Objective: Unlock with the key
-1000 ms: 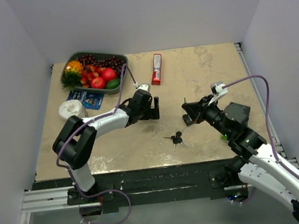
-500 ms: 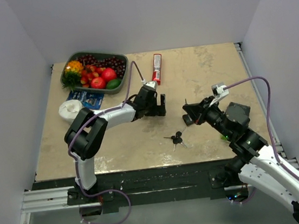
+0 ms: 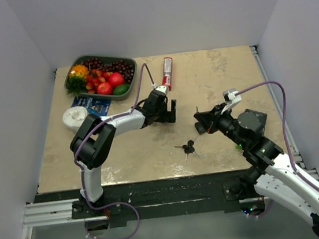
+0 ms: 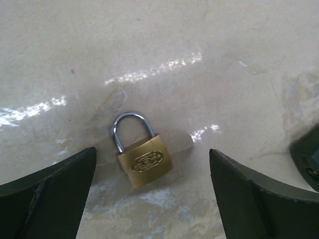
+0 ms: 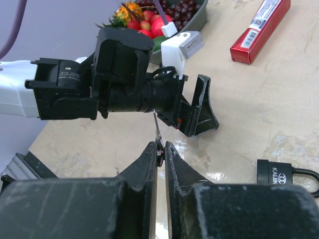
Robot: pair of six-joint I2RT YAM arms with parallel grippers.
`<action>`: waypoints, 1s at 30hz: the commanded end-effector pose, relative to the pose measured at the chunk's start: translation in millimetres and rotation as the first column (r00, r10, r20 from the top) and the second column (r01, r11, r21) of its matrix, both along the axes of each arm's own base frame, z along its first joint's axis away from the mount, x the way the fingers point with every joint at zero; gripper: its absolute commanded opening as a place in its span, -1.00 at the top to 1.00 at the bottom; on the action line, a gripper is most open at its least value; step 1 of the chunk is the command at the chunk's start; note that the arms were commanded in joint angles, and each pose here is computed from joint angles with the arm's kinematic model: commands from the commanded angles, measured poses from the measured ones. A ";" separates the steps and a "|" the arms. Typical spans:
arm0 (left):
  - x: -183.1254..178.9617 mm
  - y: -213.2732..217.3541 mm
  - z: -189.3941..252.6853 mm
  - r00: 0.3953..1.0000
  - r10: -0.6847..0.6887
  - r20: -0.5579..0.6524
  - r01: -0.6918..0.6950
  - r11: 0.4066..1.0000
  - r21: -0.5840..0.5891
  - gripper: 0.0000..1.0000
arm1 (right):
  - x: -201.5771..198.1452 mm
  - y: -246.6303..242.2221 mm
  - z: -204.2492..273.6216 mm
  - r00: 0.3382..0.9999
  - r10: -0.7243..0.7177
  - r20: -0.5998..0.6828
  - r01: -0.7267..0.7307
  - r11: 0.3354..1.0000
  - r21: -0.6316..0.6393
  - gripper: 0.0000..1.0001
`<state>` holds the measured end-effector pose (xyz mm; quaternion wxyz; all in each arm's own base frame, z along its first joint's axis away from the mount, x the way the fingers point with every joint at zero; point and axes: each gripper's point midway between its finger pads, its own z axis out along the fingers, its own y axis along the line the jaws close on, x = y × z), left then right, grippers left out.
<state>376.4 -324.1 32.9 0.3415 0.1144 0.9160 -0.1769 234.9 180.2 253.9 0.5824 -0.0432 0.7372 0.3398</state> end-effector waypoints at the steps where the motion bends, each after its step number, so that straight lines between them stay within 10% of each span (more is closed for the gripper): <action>1: 8.3 30.5 -4.4 0.994 0.108 0.019 -0.109 0.982 0.151 -0.99 | 2.7 1.3 8.9 0.999 -0.003 0.036 0.002 1.000 0.027 1.00; 13: -19.9 22.7 -23.3 0.991 0.119 -0.067 -0.111 0.988 0.111 -0.92 | 3.7 3.5 5.4 1.000 0.003 0.027 -0.003 0.999 0.034 1.00; 30: -29.7 43.2 -49.5 0.990 0.130 -0.051 -0.104 0.928 0.359 -0.28 | 5.0 5.0 4.2 1.000 0.002 0.022 -0.003 0.999 0.047 1.00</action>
